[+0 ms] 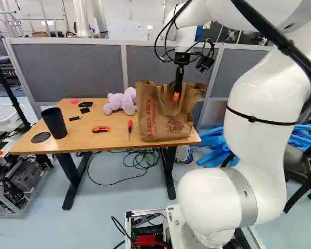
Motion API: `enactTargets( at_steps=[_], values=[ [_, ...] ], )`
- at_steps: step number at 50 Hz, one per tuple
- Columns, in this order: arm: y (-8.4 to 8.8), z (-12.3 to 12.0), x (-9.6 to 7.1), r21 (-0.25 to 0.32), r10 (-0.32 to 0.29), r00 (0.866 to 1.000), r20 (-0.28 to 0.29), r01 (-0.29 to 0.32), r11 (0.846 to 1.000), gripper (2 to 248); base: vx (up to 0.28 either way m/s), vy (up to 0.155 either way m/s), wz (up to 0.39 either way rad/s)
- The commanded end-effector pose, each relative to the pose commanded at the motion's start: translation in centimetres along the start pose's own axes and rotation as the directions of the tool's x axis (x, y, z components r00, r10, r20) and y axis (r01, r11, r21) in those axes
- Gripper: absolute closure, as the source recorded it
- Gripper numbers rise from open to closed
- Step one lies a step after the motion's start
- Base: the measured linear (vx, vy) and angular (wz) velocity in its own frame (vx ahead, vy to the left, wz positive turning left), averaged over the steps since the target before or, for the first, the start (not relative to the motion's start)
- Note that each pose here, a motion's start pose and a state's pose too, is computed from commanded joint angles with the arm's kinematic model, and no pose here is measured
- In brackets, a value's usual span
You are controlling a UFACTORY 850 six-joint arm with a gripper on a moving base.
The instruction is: Pick up the bag on the ground and place it on the table
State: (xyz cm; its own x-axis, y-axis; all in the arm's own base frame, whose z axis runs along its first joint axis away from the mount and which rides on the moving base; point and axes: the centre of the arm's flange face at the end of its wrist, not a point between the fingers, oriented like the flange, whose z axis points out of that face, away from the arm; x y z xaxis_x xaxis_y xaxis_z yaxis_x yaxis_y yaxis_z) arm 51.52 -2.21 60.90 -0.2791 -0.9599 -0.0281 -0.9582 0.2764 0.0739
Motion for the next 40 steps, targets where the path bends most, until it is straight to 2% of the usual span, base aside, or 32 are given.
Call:
enactTargets(
  at_steps=[5,6,10,11,15,16,20,21,31,40],
  values=[
    [0.0,0.0,0.0,0.0,0.0,1.0,0.0,0.0,1.0,151,0.0,0.0,0.0],
    [0.0,0.0,0.0,0.0,0.0,1.0,0.0,0.0,1.0,118,0.0,0.0,0.0],
    [0.0,0.0,0.0,0.0,0.0,1.0,0.0,0.0,1.0,118,0.0,0.0,0.0],
    [0.0,0.0,0.0,0.0,0.0,1.0,0.0,0.0,1.0,82,0.0,0.0,0.0],
    [0.0,0.0,0.0,0.0,0.0,1.0,0.0,0.0,1.0,82,0.0,0.0,0.0],
    [0.0,0.0,0.0,0.0,0.0,1.0,0.0,0.0,1.0,46,0.0,0.0,0.0],
    [0.0,0.0,0.0,0.0,0.0,1.0,0.0,0.0,1.0,46,0.0,0.0,0.0],
    [0.0,0.0,0.0,0.0,0.0,1.0,0.0,0.0,1.0,9,0.0,0.0,0.0],
    [0.0,0.0,0.0,0.001,0.0,1.0,0.0,0.0,1.0,3,0.0,0.0,0.0],
    [0.6,-1.0,0.1,0.02,-0.001,1.0,0.005,0.001,1.0,3,0.0,0.0,0.0]
  ],
)
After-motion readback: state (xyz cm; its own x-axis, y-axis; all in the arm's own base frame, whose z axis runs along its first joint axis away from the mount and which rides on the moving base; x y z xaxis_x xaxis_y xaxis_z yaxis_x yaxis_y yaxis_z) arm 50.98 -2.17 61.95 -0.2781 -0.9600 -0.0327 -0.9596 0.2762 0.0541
